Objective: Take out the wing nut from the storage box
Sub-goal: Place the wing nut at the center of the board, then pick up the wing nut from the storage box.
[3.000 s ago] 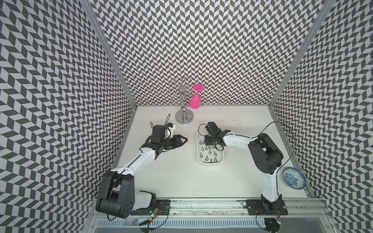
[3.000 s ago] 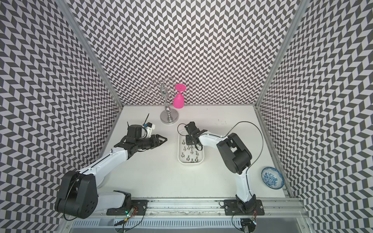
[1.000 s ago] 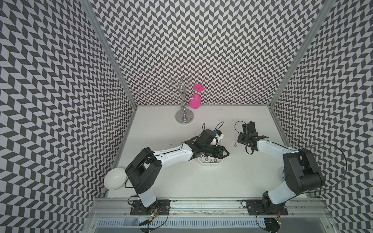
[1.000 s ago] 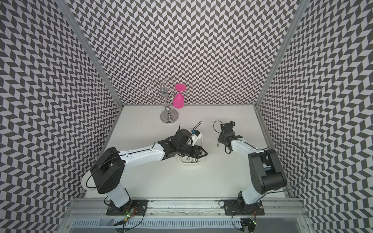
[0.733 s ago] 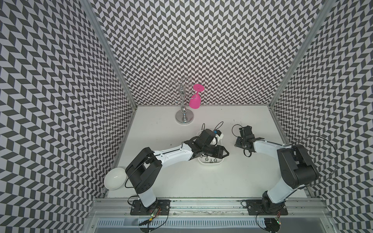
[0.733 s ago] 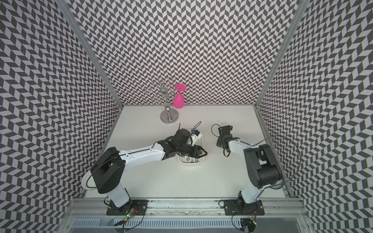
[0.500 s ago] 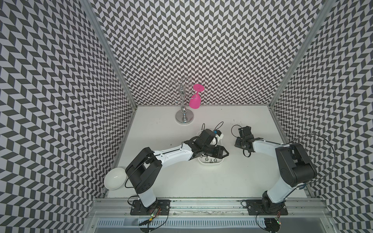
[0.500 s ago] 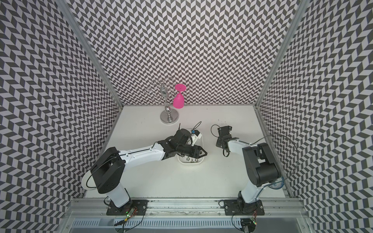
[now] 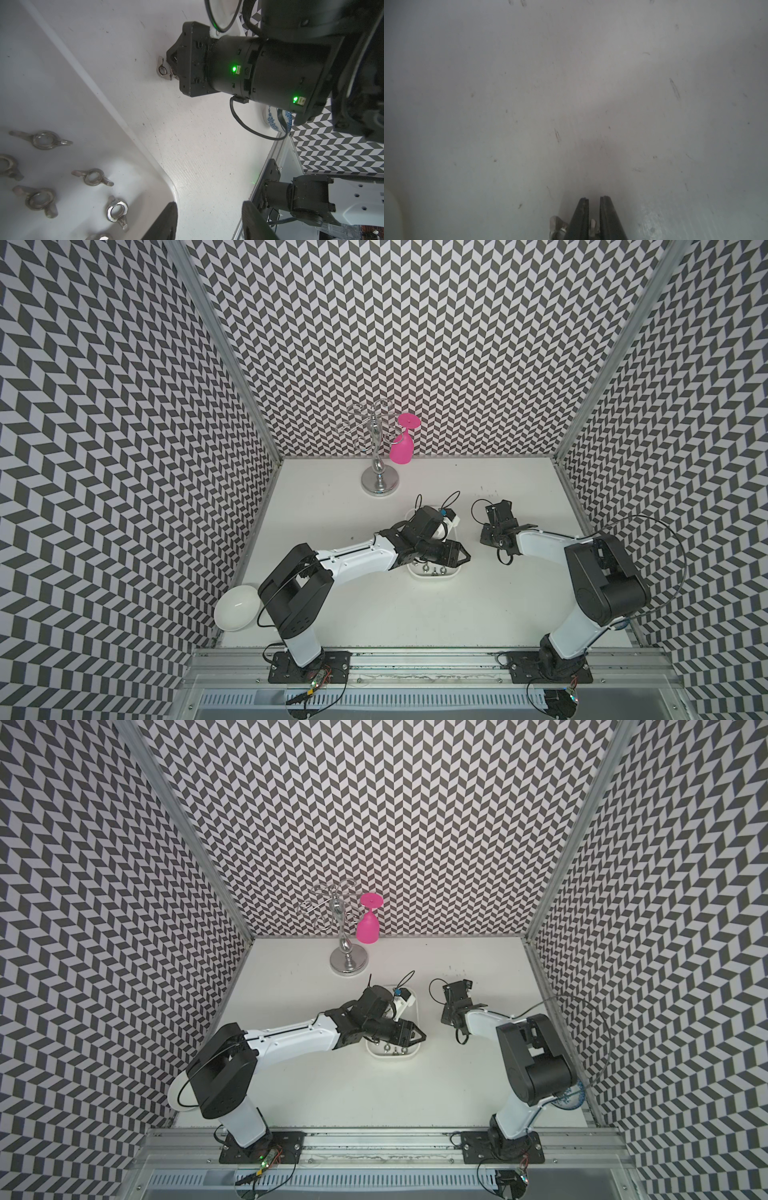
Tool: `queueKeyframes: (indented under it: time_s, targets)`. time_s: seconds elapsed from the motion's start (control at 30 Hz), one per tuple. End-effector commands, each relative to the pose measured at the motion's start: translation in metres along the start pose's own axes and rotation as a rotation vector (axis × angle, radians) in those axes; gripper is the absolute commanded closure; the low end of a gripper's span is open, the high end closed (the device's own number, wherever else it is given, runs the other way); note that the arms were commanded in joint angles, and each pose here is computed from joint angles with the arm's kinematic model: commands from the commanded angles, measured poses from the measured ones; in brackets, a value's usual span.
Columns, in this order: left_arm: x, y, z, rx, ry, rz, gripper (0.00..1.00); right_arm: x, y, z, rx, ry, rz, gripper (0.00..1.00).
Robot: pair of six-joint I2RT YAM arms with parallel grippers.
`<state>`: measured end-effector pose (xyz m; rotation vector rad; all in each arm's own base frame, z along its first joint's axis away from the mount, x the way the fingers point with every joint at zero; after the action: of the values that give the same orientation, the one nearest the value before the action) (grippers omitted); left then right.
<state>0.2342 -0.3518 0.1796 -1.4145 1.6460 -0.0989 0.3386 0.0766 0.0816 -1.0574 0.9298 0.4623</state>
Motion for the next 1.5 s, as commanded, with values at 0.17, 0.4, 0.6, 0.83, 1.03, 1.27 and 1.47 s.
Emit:
queueKeyframes:
  time_s: [0.17, 0.4, 0.6, 0.83, 1.03, 1.27, 1.47]
  targets:
    - [-0.023, -0.018, -0.007, 0.048, -0.022, -0.064, 0.46, -0.025, -0.019, 0.012, 0.001, -0.041, -0.090, 0.78]
    - [-0.078, -0.031, 0.029, -0.007, -0.093, -0.179, 0.46, -0.078, -0.030, 0.060, -0.062, -0.215, -0.147, 0.71]
    - [-0.140, -0.018, 0.083, -0.122, -0.202, -0.280, 0.46, -0.103, 0.004, 0.131, -0.289, -0.479, -0.042, 0.68]
    - [-0.192, 0.022, 0.134, -0.283, -0.295, -0.349, 0.46, -0.084, 0.050, 0.163, -0.439, -0.460, 0.077, 0.67]
    - [-0.202, 0.046, 0.152, -0.367, -0.291, -0.372, 0.45, -0.061, 0.059, 0.159, -0.463, -0.329, 0.109, 0.66]
    - [-0.197, 0.050, 0.155, -0.381, -0.278, -0.355, 0.46, -0.050, 0.064, 0.157, -0.467, -0.291, 0.121, 0.66]
    - [-0.198, 0.050, 0.153, -0.376, -0.276, -0.357, 0.46, -0.042, 0.067, 0.157, -0.476, -0.256, 0.131, 0.67]
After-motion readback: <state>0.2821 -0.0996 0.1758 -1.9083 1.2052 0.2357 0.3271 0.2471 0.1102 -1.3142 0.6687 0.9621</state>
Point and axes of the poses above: each gripper's point midway between its finger pads, its own x axis out along the fingers, its own z axis along the line the jaws close on, y = z × x, the point moved 7 cm from there along -x, back along the fingers, and after that the axes turned 11 degrees about x, right-handed, at the moved point
